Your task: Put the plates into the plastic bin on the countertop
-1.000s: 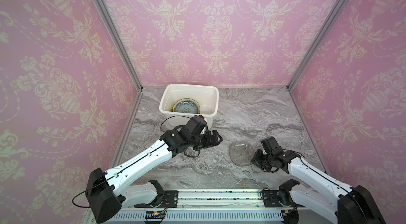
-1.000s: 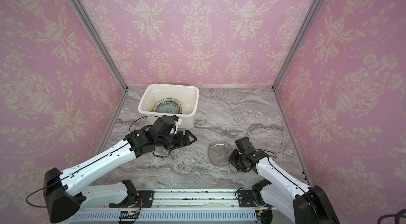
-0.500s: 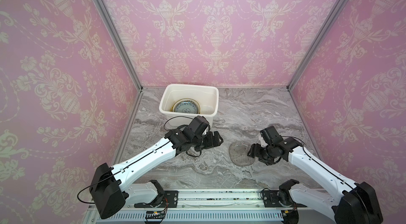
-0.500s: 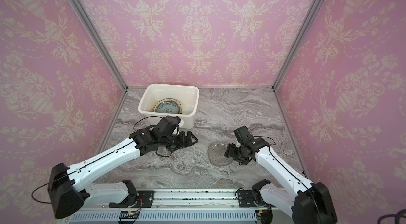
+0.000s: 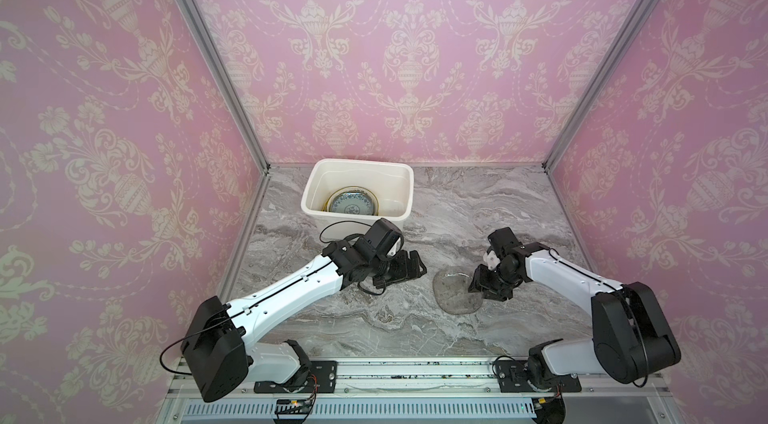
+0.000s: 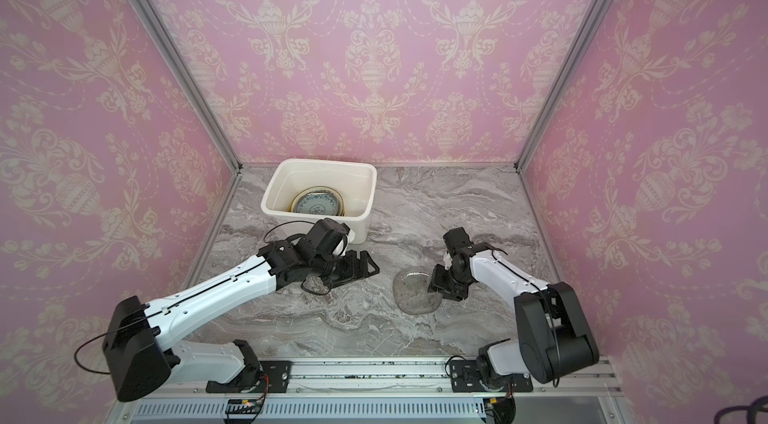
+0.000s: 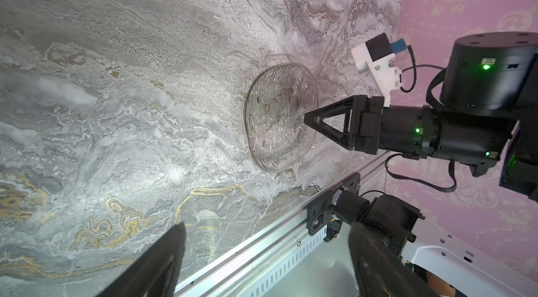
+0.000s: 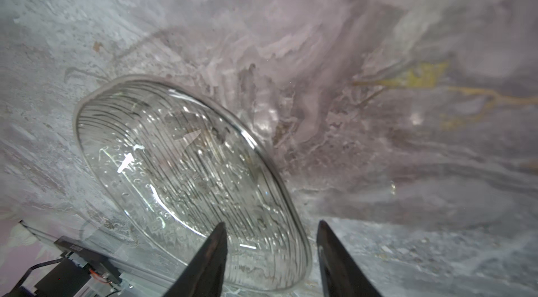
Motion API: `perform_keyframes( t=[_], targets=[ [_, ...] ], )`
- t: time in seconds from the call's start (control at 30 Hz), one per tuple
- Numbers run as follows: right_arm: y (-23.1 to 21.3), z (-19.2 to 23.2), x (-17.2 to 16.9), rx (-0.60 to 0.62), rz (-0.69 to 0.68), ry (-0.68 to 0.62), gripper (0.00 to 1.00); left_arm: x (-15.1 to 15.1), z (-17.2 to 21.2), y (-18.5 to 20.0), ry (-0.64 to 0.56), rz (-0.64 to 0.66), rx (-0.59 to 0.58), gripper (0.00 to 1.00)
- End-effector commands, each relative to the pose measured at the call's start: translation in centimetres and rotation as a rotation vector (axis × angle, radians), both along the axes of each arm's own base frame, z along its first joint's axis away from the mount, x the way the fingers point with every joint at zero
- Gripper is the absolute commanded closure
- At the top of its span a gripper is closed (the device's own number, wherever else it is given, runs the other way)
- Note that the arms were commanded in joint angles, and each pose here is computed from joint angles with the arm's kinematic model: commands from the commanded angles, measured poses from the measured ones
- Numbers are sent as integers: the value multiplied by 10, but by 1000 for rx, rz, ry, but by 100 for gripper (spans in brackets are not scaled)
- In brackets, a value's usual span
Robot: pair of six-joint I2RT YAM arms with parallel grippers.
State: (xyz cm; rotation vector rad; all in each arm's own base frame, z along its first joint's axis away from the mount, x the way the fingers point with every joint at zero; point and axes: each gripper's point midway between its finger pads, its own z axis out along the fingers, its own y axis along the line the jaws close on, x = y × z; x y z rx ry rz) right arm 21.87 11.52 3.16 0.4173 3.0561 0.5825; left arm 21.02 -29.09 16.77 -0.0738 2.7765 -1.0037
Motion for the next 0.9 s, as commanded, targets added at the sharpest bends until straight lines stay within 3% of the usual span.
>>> perform_keyframes(
  t=[0.0,0.27,0.63,0.87],
  targets=[
    [13,3,6,77,45,-31,60,-2,11,-7,-10,-31,-28,11],
    [14,-15,1,84,45,4,84,-2,12,-9,-4,-37,-33,12],
    [14,-16,3,75,73,-5,100,-1,17,-5,-18,-16,-29,12],
    [18,39,15,108,84,-119,100,2,37,-2,-83,-41,-23,12]
  ],
)
